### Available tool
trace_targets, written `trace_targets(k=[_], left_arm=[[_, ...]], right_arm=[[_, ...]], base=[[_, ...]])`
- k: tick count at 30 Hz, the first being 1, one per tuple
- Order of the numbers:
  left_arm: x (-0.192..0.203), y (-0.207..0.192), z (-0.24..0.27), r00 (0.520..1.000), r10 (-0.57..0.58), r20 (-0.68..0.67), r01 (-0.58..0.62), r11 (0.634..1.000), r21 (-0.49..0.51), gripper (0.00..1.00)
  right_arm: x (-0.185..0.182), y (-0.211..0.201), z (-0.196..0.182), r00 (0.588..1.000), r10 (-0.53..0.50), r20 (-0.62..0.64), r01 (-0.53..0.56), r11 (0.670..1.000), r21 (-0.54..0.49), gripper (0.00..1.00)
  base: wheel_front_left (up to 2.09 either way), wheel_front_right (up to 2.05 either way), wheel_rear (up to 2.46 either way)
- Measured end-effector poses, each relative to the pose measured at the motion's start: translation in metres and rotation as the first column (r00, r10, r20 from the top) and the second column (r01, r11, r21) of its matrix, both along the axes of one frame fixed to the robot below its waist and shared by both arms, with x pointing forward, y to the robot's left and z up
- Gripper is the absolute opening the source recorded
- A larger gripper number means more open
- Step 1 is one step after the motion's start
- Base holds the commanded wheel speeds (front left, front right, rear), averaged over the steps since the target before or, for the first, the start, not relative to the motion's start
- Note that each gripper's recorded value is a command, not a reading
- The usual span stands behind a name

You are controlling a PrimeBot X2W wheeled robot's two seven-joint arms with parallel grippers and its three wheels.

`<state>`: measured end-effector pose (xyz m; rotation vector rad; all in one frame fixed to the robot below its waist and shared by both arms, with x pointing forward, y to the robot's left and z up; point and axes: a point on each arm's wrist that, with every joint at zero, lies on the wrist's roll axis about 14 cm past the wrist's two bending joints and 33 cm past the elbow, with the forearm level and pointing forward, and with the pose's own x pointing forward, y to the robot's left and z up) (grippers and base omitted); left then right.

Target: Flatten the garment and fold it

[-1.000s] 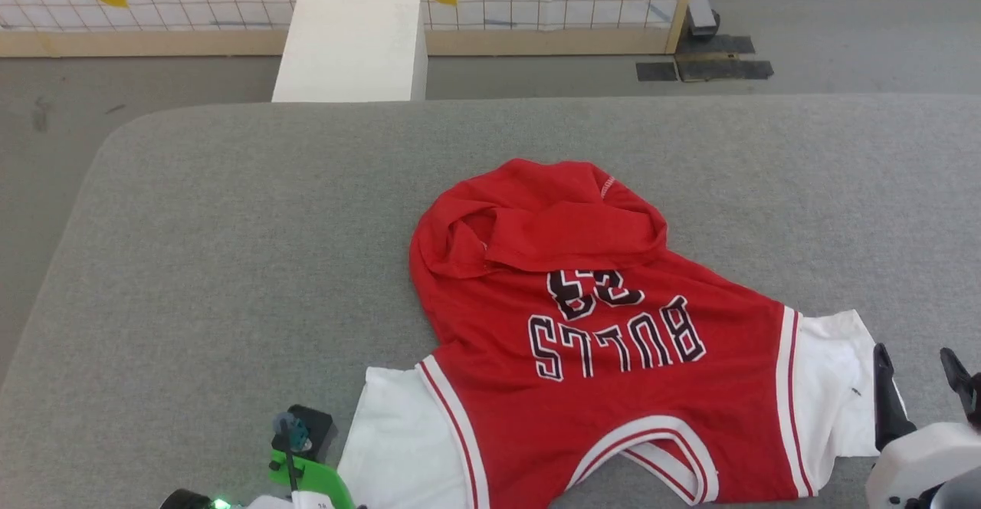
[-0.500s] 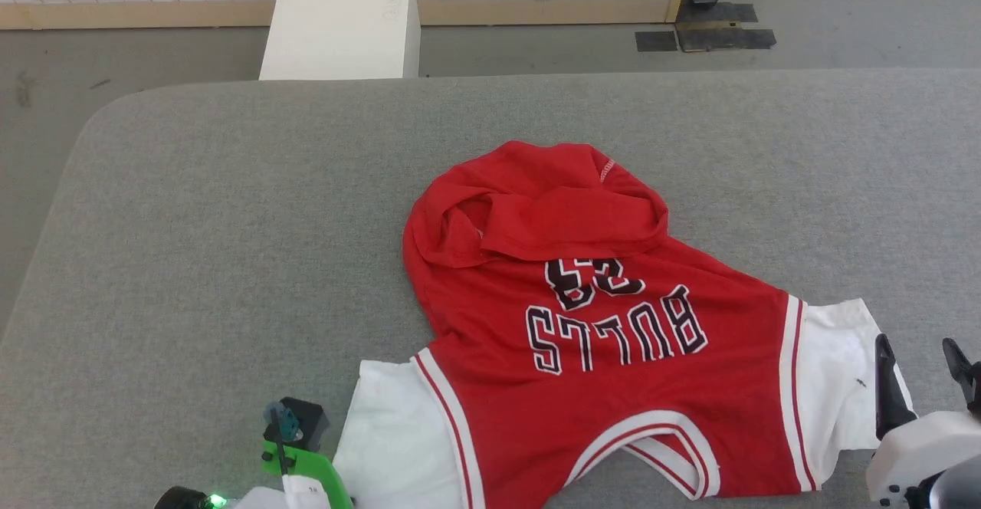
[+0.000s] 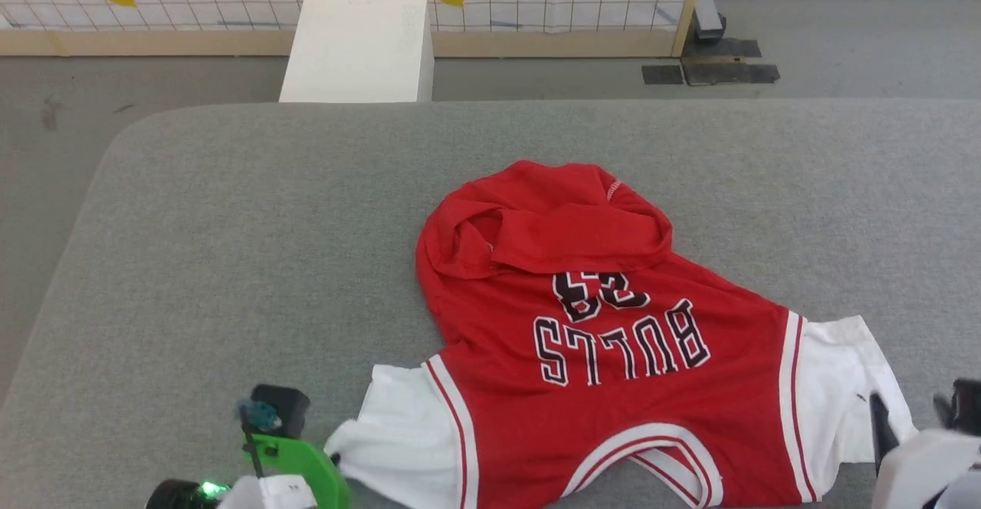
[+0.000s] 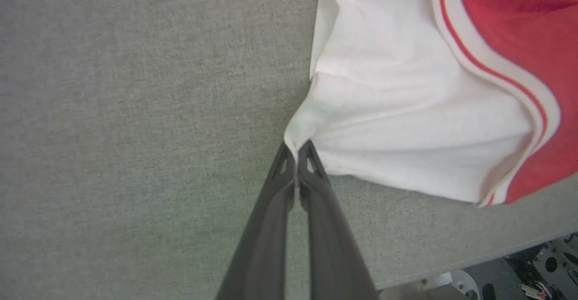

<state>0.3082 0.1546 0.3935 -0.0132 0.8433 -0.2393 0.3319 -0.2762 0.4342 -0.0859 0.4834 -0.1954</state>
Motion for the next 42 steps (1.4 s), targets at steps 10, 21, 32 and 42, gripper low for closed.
trace_targets(k=[10, 21, 32, 42], left_arm=[[0.014, 0.0, 0.041, 0.989, 0.044, 0.139, -0.035, 0.997, -0.065, 0.0], [0.012, -0.001, 0.047, 0.99, 0.038, 0.138, -0.03, 0.998, -0.06, 0.0], [0.009, 0.003, 0.04, 0.992, 0.046, 0.121, -0.041, 0.998, -0.05, 0.0], [0.017, 0.006, 0.072, 0.967, 0.051, 0.249, -0.036, 0.997, -0.064, 0.0]], right_arm=[[-0.033, -0.008, -0.042, 0.942, 0.007, -0.335, -0.002, 1.0, 0.017, 1.0], [-0.019, -0.026, -0.055, 0.898, -0.005, -0.44, -0.009, 1.0, -0.03, 1.0], [-0.018, -0.003, -0.076, 0.863, 0.101, -0.495, -0.094, 0.995, 0.039, 0.0], [0.005, 0.023, -0.024, 0.951, 0.175, -0.255, -0.126, 0.972, 0.198, 0.0]], base=[[0.0, 0.0, 0.0], [0.0, 0.0, 0.0], [0.0, 0.0, 0.0], [0.0, 0.0, 0.0]])
